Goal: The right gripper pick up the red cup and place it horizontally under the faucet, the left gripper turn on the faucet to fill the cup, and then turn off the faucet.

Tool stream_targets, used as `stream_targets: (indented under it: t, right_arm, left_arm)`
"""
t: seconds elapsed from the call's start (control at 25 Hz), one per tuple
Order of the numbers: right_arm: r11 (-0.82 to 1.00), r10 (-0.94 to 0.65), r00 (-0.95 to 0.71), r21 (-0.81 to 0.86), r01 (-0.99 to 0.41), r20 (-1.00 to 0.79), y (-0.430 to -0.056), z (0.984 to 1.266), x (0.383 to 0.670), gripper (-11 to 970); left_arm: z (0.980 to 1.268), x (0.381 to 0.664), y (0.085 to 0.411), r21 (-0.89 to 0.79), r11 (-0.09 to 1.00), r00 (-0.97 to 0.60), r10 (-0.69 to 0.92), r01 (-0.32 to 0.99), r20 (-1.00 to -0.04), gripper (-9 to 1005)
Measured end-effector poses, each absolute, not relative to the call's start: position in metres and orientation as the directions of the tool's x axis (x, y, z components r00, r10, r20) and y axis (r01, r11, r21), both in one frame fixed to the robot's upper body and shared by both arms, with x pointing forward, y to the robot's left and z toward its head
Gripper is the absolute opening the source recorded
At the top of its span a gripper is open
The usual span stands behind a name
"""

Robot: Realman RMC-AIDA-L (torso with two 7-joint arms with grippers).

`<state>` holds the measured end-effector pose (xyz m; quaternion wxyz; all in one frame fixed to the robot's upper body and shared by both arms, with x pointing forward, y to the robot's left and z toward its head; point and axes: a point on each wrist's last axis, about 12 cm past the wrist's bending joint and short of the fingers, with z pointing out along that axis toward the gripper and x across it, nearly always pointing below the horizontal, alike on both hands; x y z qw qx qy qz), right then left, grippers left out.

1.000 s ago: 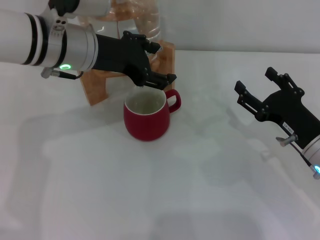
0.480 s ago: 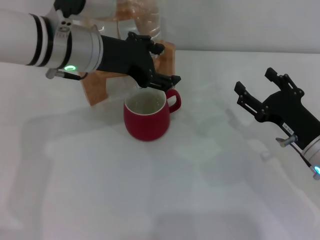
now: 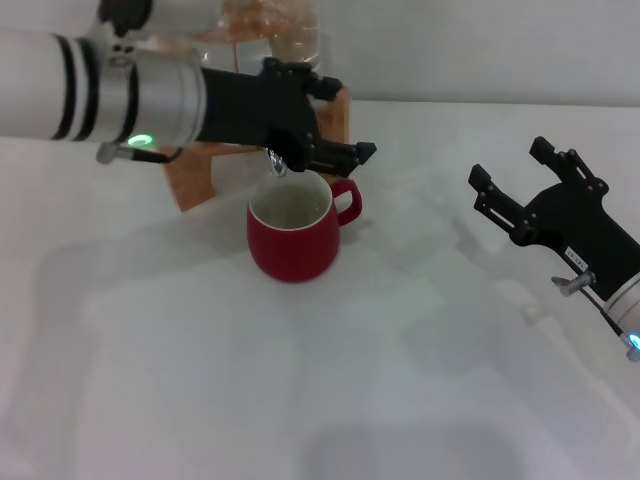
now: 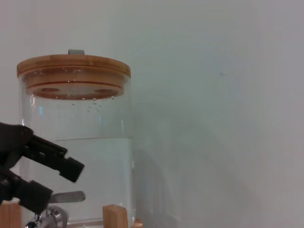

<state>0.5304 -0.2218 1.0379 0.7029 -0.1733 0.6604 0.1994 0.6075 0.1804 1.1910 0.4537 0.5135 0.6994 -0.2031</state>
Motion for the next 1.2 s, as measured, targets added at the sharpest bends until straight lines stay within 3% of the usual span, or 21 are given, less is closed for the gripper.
stream_targets:
  t: [0.72, 1.2]
  right_arm:
    - [0.866, 0.046, 0.036, 0.022, -0.5, -0.998, -0.226, 1.034, 0.525, 859]
    - [0.844, 0.022, 0.029, 0.003, -0.536, -0.999, -0.222, 1.029, 0.517, 859]
  left_arm:
    - [1.151, 0.525, 0.208, 0.168, 0.618, 0.025, 0.233, 0.768, -0.972, 870]
    - [1.108, 0.486, 0.217, 0.175, 0.76, 0.066, 0.172, 0.626, -0.983, 870]
